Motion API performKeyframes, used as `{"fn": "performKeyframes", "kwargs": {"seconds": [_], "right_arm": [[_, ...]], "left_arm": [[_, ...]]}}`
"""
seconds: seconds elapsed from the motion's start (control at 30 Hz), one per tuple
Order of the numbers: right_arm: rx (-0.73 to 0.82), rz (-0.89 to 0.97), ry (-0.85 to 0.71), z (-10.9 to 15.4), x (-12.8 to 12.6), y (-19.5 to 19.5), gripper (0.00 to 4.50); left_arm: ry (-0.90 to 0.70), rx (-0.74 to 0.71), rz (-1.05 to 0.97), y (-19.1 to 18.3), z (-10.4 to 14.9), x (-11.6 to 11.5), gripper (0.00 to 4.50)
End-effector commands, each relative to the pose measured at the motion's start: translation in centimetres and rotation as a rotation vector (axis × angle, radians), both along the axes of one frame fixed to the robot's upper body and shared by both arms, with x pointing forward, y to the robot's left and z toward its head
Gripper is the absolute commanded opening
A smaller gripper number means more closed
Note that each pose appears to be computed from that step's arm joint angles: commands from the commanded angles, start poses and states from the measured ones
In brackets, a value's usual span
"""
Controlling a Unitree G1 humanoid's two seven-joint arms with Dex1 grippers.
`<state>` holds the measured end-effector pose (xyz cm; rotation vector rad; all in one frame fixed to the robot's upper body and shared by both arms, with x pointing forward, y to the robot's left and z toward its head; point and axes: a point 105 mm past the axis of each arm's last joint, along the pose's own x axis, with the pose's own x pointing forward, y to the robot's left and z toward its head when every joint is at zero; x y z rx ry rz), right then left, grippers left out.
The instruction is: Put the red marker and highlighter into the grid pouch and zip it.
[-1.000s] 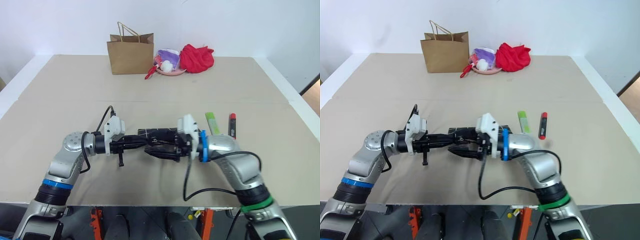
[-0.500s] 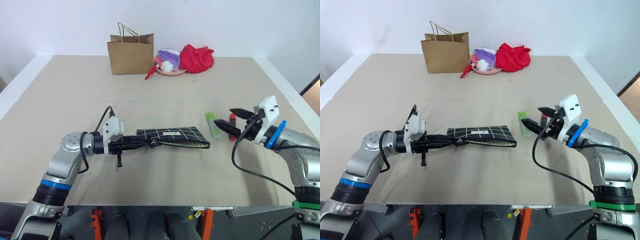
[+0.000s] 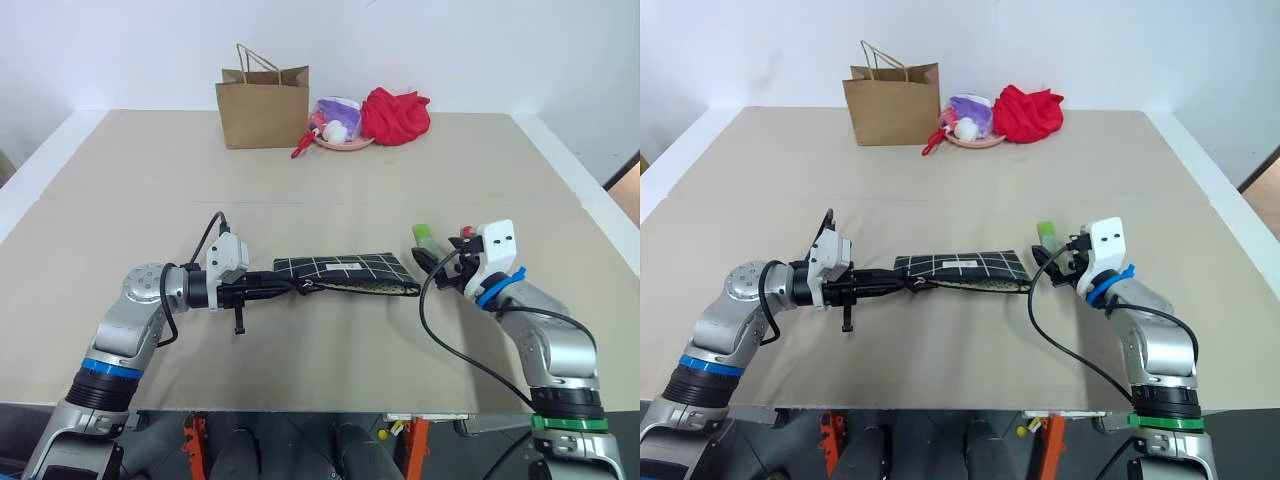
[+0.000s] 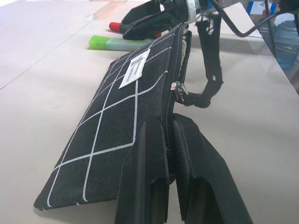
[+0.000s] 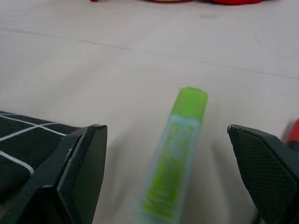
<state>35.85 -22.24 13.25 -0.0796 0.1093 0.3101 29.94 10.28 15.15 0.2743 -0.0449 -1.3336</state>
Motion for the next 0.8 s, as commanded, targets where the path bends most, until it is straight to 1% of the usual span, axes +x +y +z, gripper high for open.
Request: {"fn": "performKeyframes", "kwargs": {"seconds": [0.03, 0.2, 0.43, 0.6, 0.7, 0.8], "right_arm": [[-0.016, -0.054, -0.03, 0.5, 0.2, -0.1, 4.43], [-0.007, -0.102, -0.005, -0.8, 0.5, 0.2, 4.43], [-0.05, -0.074, 0.025, -2.2, 0.2, 1.8, 4.43], [-0.068, -0.137, 0.079, -4.1, -0.3, 1.3, 4.43], [-0.072, -0.165, 0.092, -4.6, -0.5, 1.1, 3.65], [-0.061, -0.189, 0.105, -4.9, -0.6, 1.0, 2.25]], "left_arm": [[-0.059, -0.014, -0.007, -0.1, 1.4, 0.0, 0.0], [-0.061, -0.014, -0.005, -0.1, 1.4, -0.1, 0.0], [-0.06, -0.013, 0.001, 0.0, 1.4, -0.1, 0.0], [-0.06, -0.012, 0.004, 0.0, 1.3, -0.2, 0.0], [-0.059, -0.01, 0.004, 0.0, 1.3, -0.2, 0.0], [-0.06, -0.01, 0.003, 0.0, 1.3, -0.2, 0.0]]}}
